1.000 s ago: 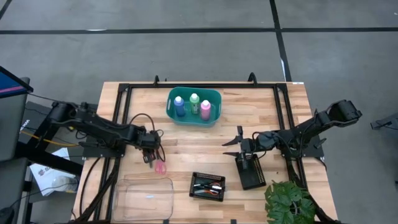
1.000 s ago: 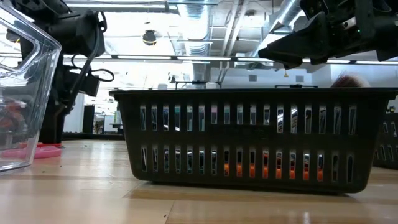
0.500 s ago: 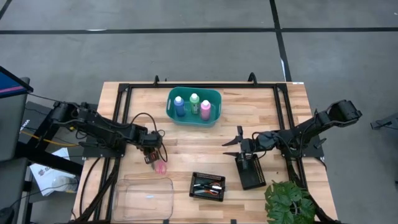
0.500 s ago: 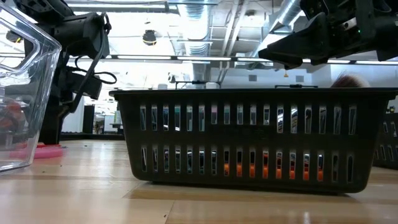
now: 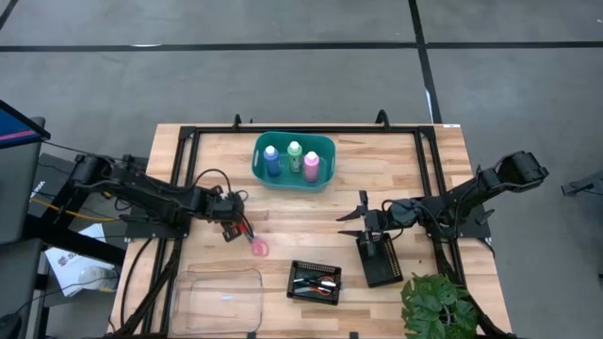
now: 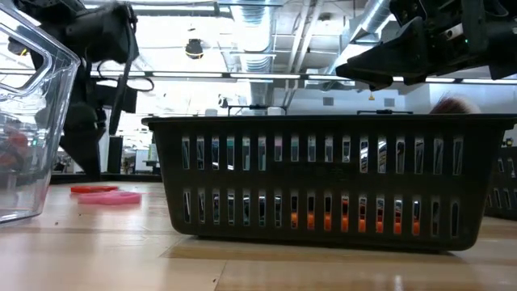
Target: Pick & Place Paint Supplies
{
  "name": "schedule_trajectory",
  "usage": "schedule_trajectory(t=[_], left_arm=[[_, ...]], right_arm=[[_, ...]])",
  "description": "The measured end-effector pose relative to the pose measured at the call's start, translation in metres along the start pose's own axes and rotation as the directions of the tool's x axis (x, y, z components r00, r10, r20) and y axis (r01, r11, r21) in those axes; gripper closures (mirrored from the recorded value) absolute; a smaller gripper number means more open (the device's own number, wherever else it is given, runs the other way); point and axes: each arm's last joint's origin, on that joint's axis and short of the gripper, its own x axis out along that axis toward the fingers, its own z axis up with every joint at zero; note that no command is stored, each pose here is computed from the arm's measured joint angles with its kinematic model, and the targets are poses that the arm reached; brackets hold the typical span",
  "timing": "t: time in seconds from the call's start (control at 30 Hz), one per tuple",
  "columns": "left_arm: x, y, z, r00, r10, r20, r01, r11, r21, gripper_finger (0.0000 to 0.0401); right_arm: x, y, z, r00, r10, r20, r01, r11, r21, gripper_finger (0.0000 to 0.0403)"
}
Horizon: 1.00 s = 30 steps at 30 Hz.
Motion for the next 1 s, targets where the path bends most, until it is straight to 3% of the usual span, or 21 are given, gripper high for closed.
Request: schedule_trajectory(t=[0.23,0.4,0.6,0.77,1.0], left_arm=[[-0.016,0.005,0.003,0.994,-0.033,0.102,0.036,0.999,-0.031,0.04],[-0.021,0.001,0.002,0.982,-0.181,0.061,0.177,0.982,0.066,0.04],[-0.02,-0.004,0.011,0.96,-0.251,0.125,0.251,0.968,0.016,0.0393],[-0.017,-0.001,0.019,0.957,-0.243,0.16,0.25,0.968,-0.025,0.0344],[-0.013,0.01,0.024,0.966,-0.204,0.162,0.229,0.96,-0.161,0.0232]], right_arm=[[0.0,0.0,0.0,1.0,-0.001,0.0,0.001,1.0,0.001,0.0259],[0.0,0.0,0.0,1.0,-0.001,0.0,0.001,1.0,0.0,0.0259],[0.0,0.0,0.0,1.0,-0.002,0.0,0.002,1.0,0.001,0.0259],[0.0,0.0,0.0,1.0,-0.001,0.001,0.001,1.0,0.002,0.0259],[0.0,0.0,0.0,1.0,-0.001,-0.002,0.001,1.0,0.002,0.0259]])
